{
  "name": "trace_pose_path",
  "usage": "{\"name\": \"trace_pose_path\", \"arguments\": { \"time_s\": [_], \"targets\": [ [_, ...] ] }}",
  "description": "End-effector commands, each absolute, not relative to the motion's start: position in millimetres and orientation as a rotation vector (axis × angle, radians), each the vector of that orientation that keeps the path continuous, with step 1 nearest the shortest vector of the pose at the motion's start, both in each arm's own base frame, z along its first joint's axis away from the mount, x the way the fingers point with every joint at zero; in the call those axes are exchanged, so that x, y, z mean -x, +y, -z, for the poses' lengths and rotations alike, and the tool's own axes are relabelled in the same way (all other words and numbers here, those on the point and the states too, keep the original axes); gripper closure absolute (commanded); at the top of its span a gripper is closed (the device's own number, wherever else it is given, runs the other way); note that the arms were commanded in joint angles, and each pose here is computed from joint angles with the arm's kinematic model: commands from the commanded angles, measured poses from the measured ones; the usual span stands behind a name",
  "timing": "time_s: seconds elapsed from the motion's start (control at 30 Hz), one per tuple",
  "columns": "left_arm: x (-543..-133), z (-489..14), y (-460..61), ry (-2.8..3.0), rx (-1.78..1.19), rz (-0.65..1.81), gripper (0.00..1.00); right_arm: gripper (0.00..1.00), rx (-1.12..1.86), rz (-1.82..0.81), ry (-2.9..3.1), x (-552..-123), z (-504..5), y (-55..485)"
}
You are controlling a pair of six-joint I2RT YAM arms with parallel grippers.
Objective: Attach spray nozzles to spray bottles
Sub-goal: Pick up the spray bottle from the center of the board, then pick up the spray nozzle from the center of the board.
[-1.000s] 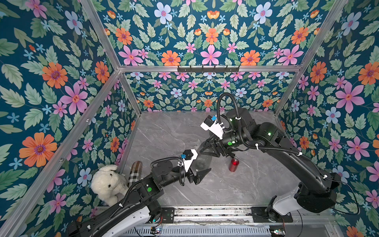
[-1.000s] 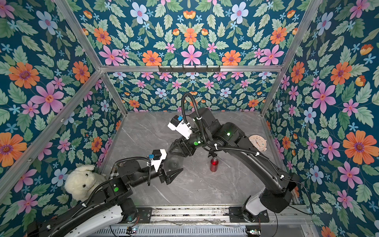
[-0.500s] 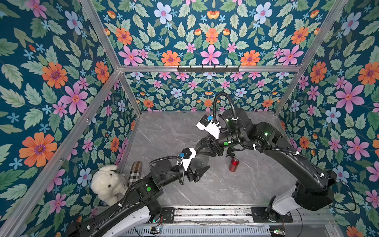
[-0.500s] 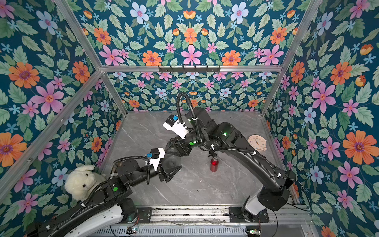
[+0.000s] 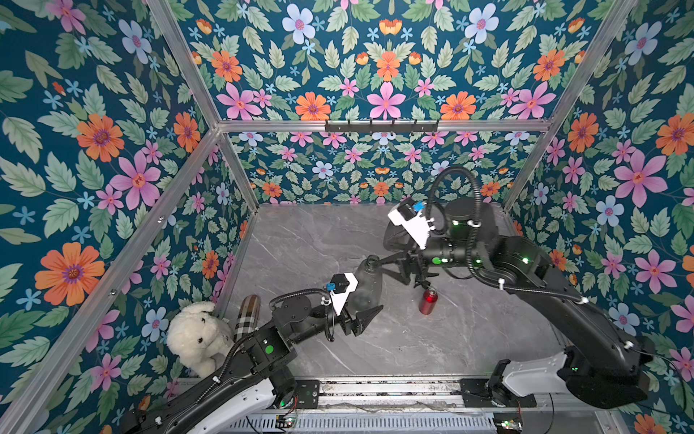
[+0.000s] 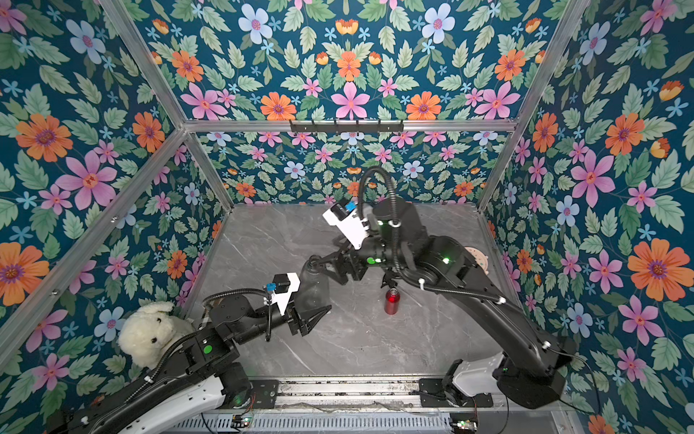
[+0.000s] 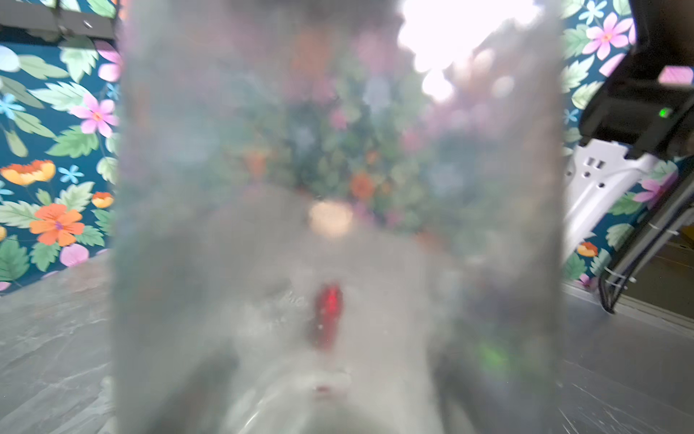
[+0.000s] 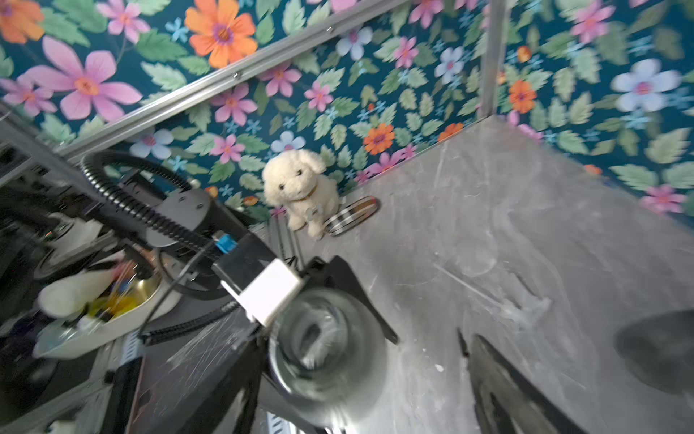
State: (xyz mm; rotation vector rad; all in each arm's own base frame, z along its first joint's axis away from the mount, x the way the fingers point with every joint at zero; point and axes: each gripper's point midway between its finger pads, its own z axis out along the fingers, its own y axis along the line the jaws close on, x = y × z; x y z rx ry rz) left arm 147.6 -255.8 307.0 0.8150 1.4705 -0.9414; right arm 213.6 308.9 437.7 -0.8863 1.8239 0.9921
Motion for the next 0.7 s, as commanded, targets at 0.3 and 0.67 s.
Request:
{"name": "trace_pose_path", "arguments": {
  "time_s": [0.3,0.67],
  "targets": [
    [-163,-357,-217,1.393,-0.600,0.820,1.00,0.16,0.484,-0.950,2.189,-320,-307,314],
    [-163,-369,-200,1.371,-0.548,0.778,1.00,0.22,0.453,-0.699,2.591,-386,-130,366]
  ]
}}
